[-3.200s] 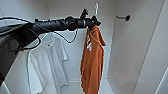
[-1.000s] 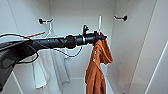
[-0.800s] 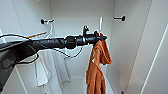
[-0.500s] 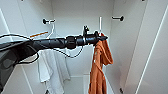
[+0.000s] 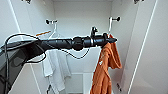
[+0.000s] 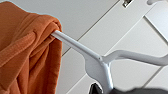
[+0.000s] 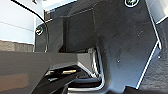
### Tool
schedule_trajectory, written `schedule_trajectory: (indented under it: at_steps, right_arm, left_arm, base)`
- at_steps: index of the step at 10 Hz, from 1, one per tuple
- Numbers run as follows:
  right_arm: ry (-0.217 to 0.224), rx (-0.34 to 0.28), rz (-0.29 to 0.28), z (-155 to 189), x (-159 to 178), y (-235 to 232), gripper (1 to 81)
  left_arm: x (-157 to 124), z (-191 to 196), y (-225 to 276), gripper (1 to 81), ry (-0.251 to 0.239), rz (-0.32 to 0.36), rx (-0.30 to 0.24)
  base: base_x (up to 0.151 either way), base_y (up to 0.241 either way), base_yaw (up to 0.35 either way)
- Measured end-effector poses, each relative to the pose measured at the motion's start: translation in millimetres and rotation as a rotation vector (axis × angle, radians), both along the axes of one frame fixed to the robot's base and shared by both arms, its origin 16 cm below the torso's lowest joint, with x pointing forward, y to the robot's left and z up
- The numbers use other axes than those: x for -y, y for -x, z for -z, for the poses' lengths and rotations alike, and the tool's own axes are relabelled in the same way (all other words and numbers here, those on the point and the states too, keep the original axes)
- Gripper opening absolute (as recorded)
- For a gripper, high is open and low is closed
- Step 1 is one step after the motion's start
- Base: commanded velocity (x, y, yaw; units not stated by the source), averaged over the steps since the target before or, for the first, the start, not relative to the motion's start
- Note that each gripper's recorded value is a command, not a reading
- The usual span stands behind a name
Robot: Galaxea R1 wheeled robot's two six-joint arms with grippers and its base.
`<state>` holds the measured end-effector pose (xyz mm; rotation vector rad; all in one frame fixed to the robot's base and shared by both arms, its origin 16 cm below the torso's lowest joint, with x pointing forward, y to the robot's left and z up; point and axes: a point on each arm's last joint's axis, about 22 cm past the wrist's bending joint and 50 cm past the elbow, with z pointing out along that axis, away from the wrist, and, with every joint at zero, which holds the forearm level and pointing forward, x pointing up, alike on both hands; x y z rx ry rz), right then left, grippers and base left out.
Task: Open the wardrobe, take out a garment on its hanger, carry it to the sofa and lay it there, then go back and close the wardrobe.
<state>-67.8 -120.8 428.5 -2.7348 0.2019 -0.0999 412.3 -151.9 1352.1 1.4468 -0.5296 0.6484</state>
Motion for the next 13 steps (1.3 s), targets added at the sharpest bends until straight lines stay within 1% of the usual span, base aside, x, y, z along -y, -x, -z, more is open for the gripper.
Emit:
schedule_trajectory:
  at_steps: [1,3,4,6,7,9,10,11,13]
  right_arm:
    - [0.000,0.000,0.000,0,0,0,81.1]
    - [0.000,0.000,0.000,0,0,0,81.1]
    - [0.000,0.000,0.000,0,0,0,81.1]
    - [0.000,0.000,0.000,0,0,0,81.1]
    - [0.000,0.000,-0.001,0,0,0,81.1]
    - [0.000,0.000,-0.001,0,0,0,81.1]
    - [-0.001,0.000,-0.001,0,-1,0,81.1]
    - [0.000,0.000,-0.001,0,0,0,81.1]
    - [0.000,0.000,-0.001,0,0,0,81.1]
  left_arm:
    - [9,7,7,1.0,-0.003,0.021,-0.010]
    - [7,15,4,1.0,-0.004,0.015,-0.024]
    - [5,12,4,1.0,0.009,0.018,-0.025]
    - [5,10,5,1.0,0.018,0.024,-0.026]
    - [5,14,6,1.0,0.031,0.031,-0.035]
    - [-4,21,-4,1.0,0.035,0.011,-0.052]
    - [-10,21,-8,1.0,0.052,0.005,-0.061]
    - [-15,28,-13,1.0,0.057,-0.004,-0.076]
    - [-30,40,-25,1.0,0.059,-0.033,-0.096]
  base:
    - [-0.127,0.000,0.000]
    - [-0.127,0.000,0.000]
    - [-0.127,0.000,0.000]
    - [-0.128,0.000,0.000]
    - [-0.133,0.000,0.000]
    - [-0.133,0.000,0.000]
    - [-0.133,0.000,0.000]
    - [-0.133,0.000,0.000]
    - [-0.133,0.000,0.000]
